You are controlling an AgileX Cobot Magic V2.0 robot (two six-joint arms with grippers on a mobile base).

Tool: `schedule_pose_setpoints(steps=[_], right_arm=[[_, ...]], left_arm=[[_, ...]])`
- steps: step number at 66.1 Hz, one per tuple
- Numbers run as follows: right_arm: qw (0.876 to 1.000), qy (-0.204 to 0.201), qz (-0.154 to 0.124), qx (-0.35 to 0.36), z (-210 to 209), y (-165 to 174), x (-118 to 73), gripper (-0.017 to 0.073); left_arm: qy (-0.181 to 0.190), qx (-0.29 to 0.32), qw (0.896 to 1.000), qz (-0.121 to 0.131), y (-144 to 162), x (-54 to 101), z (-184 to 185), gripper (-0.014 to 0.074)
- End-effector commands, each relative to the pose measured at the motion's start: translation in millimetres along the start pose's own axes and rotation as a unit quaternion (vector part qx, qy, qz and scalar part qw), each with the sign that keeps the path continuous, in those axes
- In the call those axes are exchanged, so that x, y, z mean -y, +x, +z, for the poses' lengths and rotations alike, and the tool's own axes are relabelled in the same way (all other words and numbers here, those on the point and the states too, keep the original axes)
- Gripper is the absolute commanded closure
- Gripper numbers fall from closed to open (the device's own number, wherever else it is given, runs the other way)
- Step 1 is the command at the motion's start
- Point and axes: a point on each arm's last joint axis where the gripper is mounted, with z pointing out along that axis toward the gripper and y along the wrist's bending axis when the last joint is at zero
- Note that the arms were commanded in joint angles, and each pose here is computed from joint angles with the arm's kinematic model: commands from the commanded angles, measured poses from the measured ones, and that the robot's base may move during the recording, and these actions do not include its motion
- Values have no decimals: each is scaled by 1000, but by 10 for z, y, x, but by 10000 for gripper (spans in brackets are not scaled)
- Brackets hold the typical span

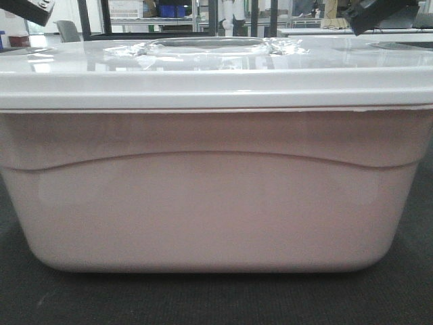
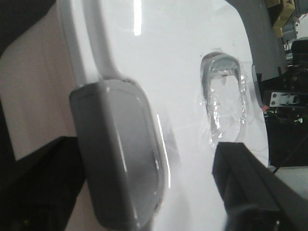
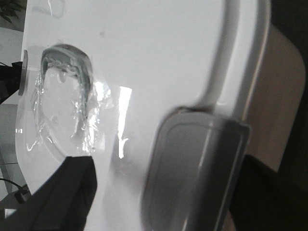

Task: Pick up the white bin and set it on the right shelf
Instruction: 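Close both grippers on the grey clips at the bin ends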

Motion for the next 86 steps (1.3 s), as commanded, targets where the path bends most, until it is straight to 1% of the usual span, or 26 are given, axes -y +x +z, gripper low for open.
schedule_pose_setpoints(steps=[1,4,18,28,43,54,80,86], right_arm=[[998,-64,-16,-12,-74,31,-218,-62],[998,-64,-16,-12,-74,31,-218,-62],[998,-64,-16,-13,-75,32,-218,-62],[998,-64,-16,-13,-75,33,-219,-62],[998,-64,-16,-13,-75,32,-218,-62],[998,-64,-16,-13,-75,32,-218,-62],[998,-64,-16,-13,-75,32,-218,-62],[998,-64,-16,-13,-75,32,-218,-62]], left_arm=[[54,-4,998,15,-46,224,-66,176],[56,-7,998,10,-48,217,-60,176],[64,-18,998,2,-102,171,-29,176],[60,-35,998,10,-70,189,13,176],[70,-51,996,17,-38,255,91,176],[64,-43,997,17,-52,244,90,176],[83,-21,996,5,-93,279,88,176],[88,-17,996,-3,-101,288,87,176]])
